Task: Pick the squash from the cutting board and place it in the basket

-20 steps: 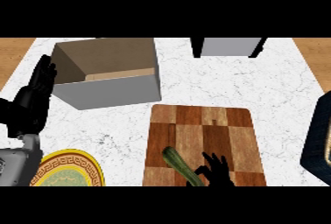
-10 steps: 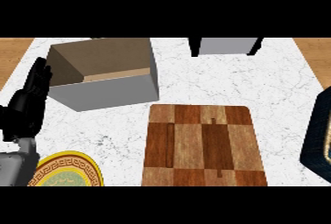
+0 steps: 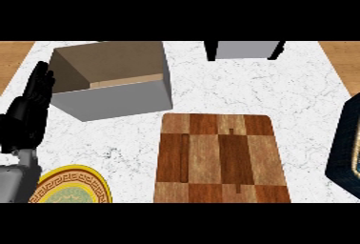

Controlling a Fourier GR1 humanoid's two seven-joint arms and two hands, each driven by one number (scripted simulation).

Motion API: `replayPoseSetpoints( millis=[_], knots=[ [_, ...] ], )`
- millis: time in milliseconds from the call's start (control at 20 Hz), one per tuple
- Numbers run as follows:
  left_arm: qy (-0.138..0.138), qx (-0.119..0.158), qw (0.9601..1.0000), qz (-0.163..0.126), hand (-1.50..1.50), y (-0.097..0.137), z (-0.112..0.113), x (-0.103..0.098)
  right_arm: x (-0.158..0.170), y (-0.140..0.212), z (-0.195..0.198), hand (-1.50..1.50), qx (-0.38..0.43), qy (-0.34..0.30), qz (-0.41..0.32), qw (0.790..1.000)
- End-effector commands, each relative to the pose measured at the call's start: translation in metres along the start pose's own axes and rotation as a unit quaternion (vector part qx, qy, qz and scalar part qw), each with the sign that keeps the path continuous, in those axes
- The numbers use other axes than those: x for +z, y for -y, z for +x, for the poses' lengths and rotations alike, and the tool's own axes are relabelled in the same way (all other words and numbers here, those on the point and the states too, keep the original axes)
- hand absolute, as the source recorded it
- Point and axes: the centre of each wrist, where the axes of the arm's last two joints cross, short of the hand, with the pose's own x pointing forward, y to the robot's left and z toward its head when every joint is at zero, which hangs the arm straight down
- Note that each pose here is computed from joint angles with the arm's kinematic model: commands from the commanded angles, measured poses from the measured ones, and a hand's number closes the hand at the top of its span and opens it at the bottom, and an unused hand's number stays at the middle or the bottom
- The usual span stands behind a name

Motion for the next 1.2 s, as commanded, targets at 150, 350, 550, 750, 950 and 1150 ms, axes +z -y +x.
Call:
replayPoseSetpoints(
  millis=[150,350,550,750,950,1150],
  knots=[
    [-0.072,-0.001,0.9974,-0.006,0.0,0.012,-0.03,0.008,-0.017,0.041,0.039,1.5,-0.014,-0.007,-0.067,0.998],
    [-0.066,-0.004,0.9978,-0.009,0.0,0.008,-0.029,0.018,-0.032,0.056,0.048,1.5,-0.047,-0.007,-0.112,0.993],
    [-0.071,0.007,0.9973,-0.015,0.0,0.013,-0.021,0.004,-0.054,0.069,0.05,1.5,-0.019,-0.005,-0.145,0.989],
    [-0.068,-0.005,0.9976,-0.012,0.0,0.011,-0.028,0.015,-0.075,0.081,0.052,1.5,0.011,-0.03,-0.155,0.987],
    [-0.063,-0.004,0.9978,-0.02,0.0,0.019,-0.019,0.002,-0.119,0.098,0.053,1.5,0.075,-0.046,-0.179,0.98],
    [-0.068,-0.006,0.9975,-0.018,0.0,0.013,-0.036,0.014,-0.137,0.114,0.062,1.5,0.102,-0.067,-0.174,0.977]
  ],
)
